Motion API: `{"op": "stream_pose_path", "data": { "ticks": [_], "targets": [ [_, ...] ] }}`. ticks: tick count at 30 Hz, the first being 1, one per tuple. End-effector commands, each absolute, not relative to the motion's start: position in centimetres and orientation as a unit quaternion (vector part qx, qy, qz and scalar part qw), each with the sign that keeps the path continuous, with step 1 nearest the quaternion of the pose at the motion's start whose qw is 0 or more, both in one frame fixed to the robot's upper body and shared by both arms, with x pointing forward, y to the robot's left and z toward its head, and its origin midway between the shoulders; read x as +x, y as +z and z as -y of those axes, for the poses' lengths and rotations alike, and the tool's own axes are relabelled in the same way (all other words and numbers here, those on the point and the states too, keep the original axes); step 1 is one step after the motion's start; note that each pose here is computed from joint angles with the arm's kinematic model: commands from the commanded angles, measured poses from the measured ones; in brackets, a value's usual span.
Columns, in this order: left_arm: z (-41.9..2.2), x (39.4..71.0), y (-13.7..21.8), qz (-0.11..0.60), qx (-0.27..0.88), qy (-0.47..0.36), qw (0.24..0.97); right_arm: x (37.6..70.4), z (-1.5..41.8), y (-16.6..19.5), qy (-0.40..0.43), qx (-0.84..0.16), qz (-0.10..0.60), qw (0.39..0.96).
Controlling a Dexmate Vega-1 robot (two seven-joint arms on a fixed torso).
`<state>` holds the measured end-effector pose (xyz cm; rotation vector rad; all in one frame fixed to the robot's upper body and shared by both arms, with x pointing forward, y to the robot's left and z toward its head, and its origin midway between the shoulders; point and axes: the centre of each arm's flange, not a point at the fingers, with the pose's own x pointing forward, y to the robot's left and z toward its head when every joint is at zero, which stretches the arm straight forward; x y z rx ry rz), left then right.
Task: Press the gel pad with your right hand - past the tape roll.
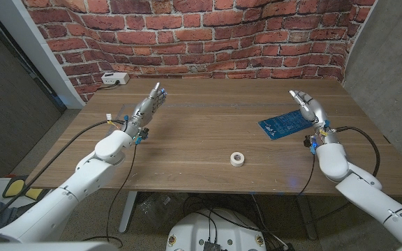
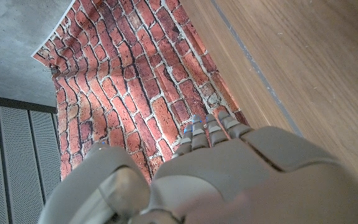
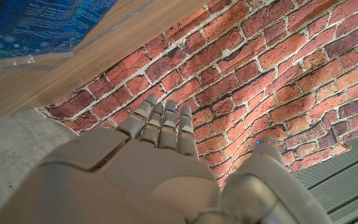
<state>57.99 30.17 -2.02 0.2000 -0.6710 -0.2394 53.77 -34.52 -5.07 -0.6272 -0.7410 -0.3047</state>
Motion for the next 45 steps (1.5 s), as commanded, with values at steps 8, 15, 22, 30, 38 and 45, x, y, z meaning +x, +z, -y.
{"op": "stream_pose_path", "data": {
  "ticks": [8,15,22,30,38,45],
  "targets": [
    [-30.3,57.5,-2.2,0.35,0.086,-0.098,0.928,54.3,32.9,-4.6,-0.179,-0.428,0.327,0.823],
    [-30.4,56.9,-2.1,0.355,0.099,-0.075,0.926,54.7,32.7,-4.7,-0.178,-0.459,0.305,0.815],
    [-30.5,56.7,-1.9,0.363,0.097,-0.075,0.924,55.1,32.8,-4.7,-0.179,-0.484,0.274,0.812],
    [-30.4,56.4,-1.6,0.371,0.094,-0.074,0.921,55.2,32.6,-4.8,-0.189,-0.504,0.26,0.801],
    [-30.5,55.8,-1.4,0.379,0.099,-0.072,0.917,55.1,32.3,-4.9,-0.208,-0.541,0.247,0.776],
    [-30.6,55.7,-1.5,0.378,0.099,-0.072,0.918,55.2,32.3,-5.0,-0.218,-0.562,0.236,0.762]
  ]
}}
